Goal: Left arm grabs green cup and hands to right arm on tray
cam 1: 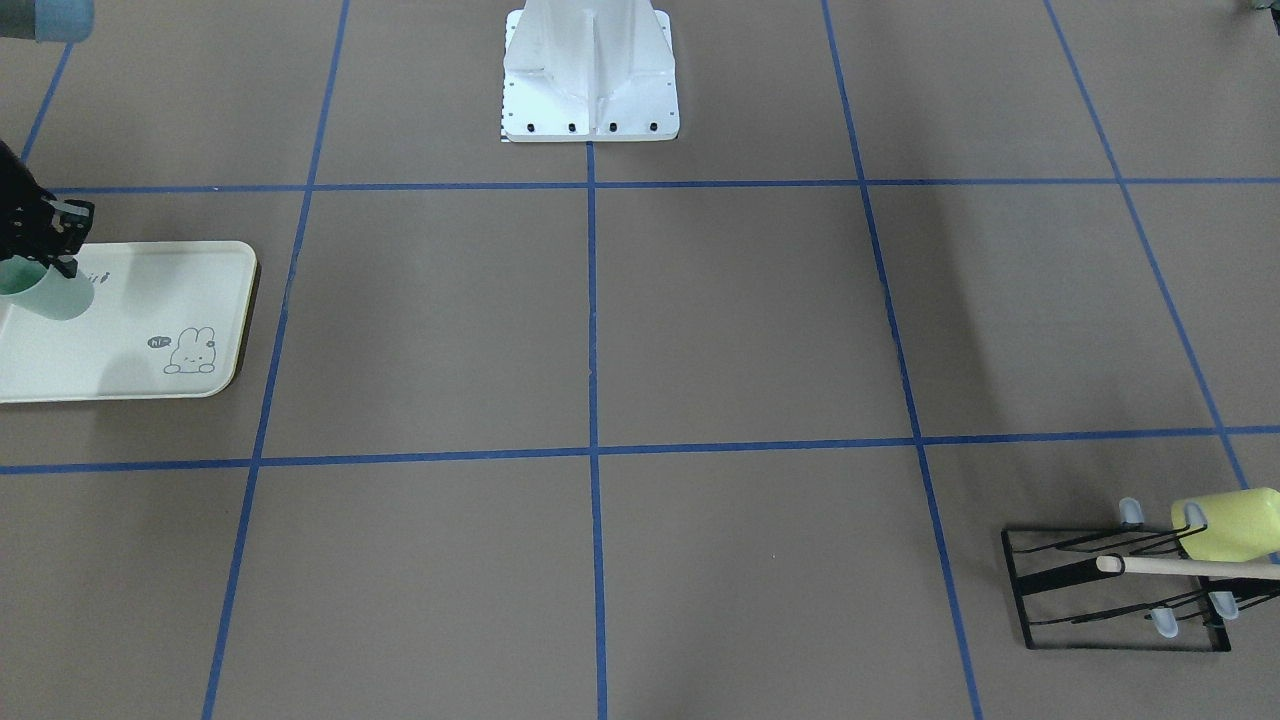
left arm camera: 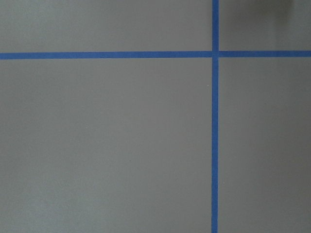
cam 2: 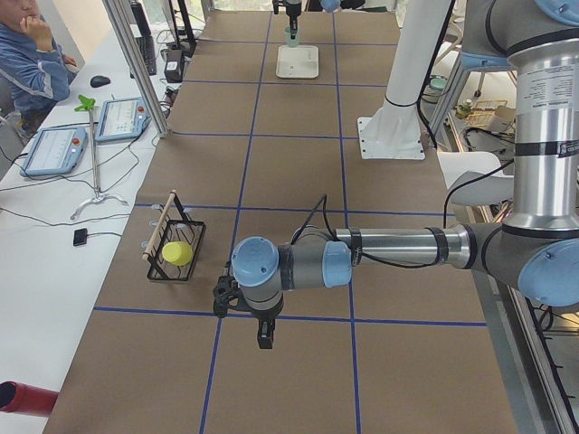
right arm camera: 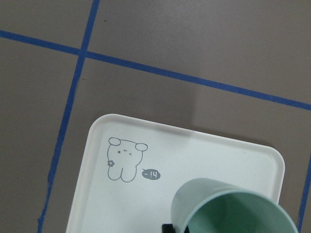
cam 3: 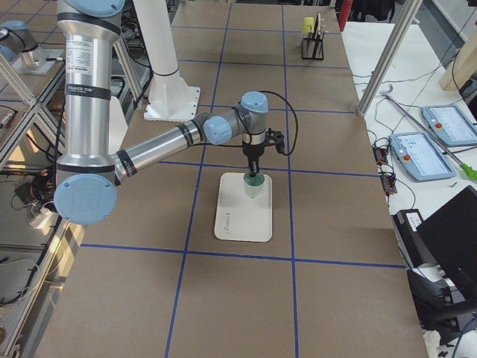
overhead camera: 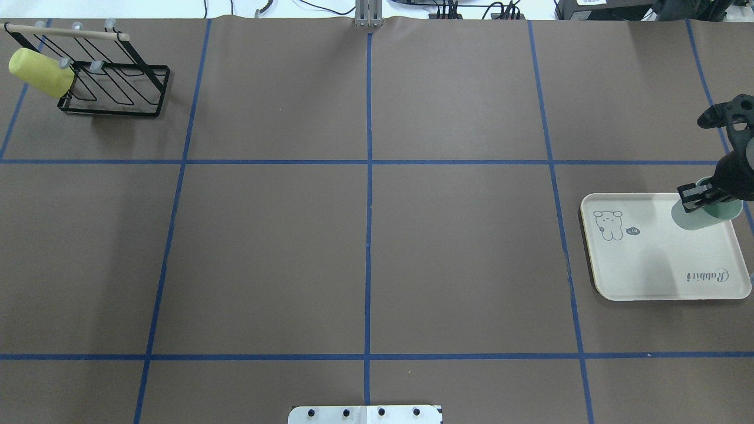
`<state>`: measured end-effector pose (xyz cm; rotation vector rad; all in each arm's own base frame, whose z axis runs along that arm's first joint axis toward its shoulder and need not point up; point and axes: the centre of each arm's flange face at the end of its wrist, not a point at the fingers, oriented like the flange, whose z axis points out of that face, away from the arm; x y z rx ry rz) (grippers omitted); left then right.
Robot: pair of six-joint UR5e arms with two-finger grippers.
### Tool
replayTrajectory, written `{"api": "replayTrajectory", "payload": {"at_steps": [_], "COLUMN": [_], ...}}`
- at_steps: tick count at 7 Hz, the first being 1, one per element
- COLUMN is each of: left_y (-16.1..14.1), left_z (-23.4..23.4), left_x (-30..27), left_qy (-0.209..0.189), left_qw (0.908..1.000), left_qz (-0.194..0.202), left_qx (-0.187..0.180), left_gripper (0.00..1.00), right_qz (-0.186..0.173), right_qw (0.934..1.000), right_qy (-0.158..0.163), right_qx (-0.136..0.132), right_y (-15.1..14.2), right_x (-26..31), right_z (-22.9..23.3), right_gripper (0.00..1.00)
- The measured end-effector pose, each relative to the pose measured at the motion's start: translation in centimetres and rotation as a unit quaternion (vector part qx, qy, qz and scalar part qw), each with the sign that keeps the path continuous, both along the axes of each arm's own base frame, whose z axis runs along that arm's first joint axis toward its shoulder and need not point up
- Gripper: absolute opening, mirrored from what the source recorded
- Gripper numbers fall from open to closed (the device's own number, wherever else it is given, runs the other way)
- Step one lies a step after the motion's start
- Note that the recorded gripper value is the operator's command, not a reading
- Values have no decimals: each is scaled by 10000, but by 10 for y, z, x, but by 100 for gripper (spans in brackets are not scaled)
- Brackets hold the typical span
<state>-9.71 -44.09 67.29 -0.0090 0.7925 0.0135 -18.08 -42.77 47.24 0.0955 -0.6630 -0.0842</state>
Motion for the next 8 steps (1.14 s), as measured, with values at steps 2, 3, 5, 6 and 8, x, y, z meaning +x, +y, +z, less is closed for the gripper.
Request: {"api": "replayTrajectory", "payload": {"at_steps": [2, 3, 5, 6, 8], "left_y": [0, 0, -1, -3, -3], "left_z": [1, 2, 5, 6, 7], "left_x": [0, 0, 1, 1, 0], "left_qy": [1, 2, 4, 5, 6], "left_qw": [10000, 10000, 10000, 10000, 10000], "left_qz": [2, 6, 11, 12, 12], "left_qx": [-10, -21, -44, -52, -61], "left_gripper": [100, 100, 100, 100, 100], "right_qz": [276, 304, 281, 266, 255], "right_qw": [9993, 9992, 9994, 9994, 9991], "right_qy": [-218, -228, -178, -121, -132], "right_qx": [79, 92, 124, 183, 321], "right_y": [4, 5, 7, 8, 7], "right_x": [-28, -34, -42, -47, -51], "right_z": [33, 44, 51, 52, 41], "right_gripper": [0, 30, 100, 100, 100]}}
